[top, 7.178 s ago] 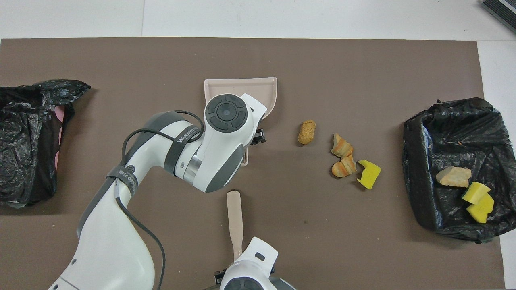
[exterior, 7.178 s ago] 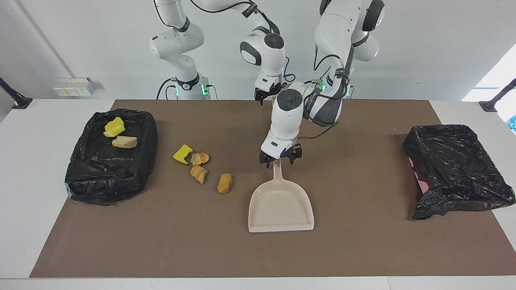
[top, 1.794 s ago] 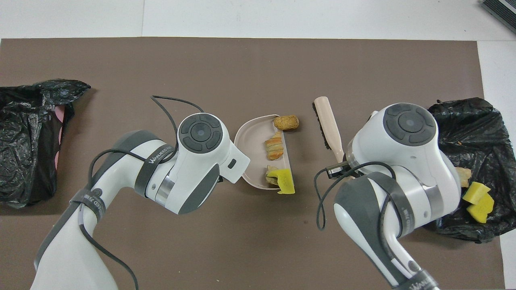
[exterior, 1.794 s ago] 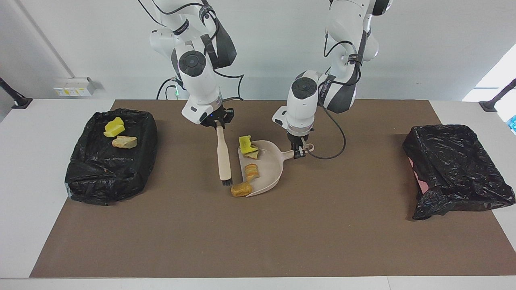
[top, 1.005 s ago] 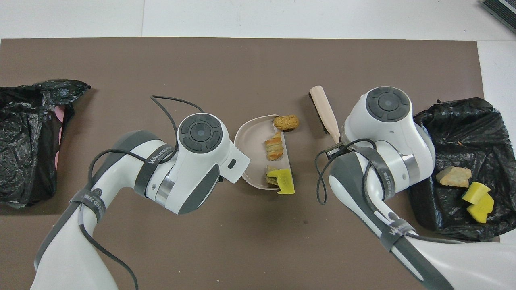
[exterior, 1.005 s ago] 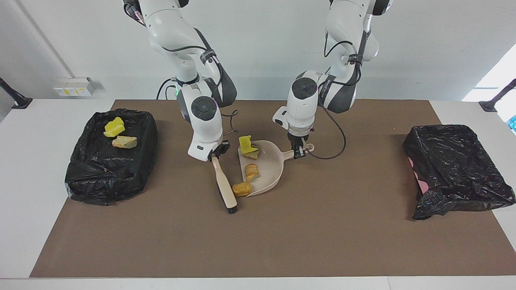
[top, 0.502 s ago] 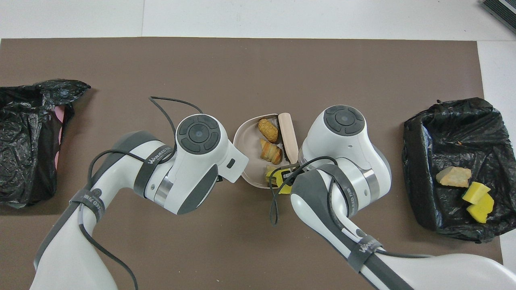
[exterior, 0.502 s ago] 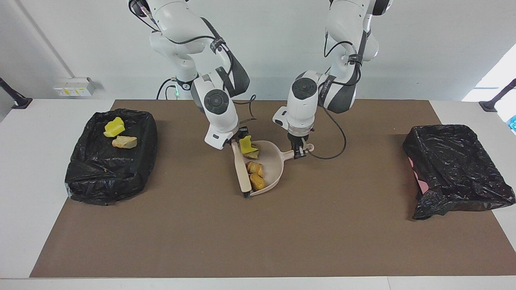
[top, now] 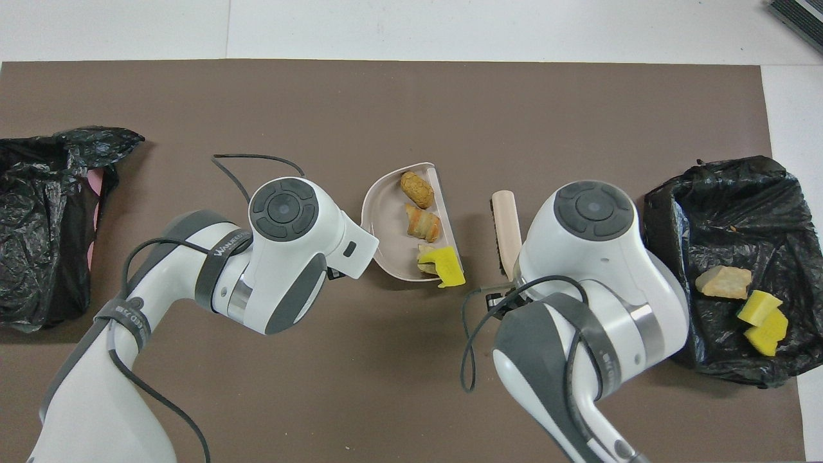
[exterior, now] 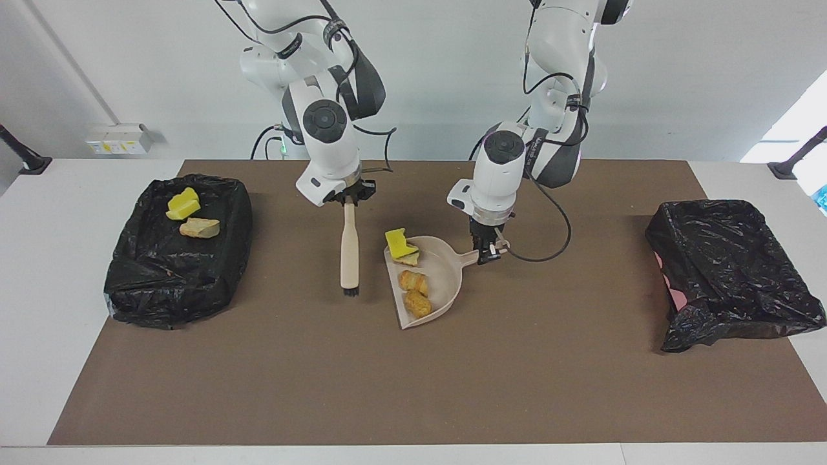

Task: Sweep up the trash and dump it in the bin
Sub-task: 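Carry the dustpan with the left gripper to the black bag beside it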

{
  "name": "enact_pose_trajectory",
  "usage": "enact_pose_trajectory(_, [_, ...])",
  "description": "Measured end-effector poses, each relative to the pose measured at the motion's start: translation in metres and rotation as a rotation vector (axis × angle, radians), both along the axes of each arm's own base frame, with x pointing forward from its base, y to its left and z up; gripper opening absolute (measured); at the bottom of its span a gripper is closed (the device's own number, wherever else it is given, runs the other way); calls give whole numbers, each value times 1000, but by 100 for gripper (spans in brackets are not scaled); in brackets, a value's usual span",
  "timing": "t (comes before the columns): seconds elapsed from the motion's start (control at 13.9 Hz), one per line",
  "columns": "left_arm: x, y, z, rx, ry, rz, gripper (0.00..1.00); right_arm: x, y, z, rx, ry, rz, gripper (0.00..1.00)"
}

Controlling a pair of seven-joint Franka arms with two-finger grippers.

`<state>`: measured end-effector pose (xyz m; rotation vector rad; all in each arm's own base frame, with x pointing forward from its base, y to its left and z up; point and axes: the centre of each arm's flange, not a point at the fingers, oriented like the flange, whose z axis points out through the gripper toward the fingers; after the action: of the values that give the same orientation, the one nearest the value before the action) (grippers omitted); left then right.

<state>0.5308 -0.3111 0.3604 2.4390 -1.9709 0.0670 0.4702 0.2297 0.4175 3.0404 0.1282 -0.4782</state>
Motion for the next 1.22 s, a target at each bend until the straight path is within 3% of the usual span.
enact_pose_trajectory(0.22, [18, 29, 2, -72, 19, 25, 33, -22, 25, -16, 36, 12, 8, 26])
enact_pose_trajectory(0.36, [33, 55, 9, -89, 6, 28, 33, -23, 33, -17, 77, 12, -7, 26])
enact_pose_trajectory(0.65, [56, 96, 32, -139, -10, 41, 33, -28, 47, -8, 65, -3, -46, 26])
enact_pose_trajectory(0.79, [68, 123, 42, -188, -3, 30, 33, -51, 81, -1, 28, -20, -104, 26])
enact_pose_trajectory(0.93, [79, 163, 45, -250, -6, 5, 33, -88, 119, 8, 1, -42, -125, 26])
enact_pose_trajectory(1.08, [86, 200, 44, -327, -10, -14, 33, -120, 132, 9, 22, -34, -129, 26])
enact_pose_trajectory(1.22, [87, 232, 42, -378, 13, -10, 33, -144, 129, -1, 55, -58, -139, 26])
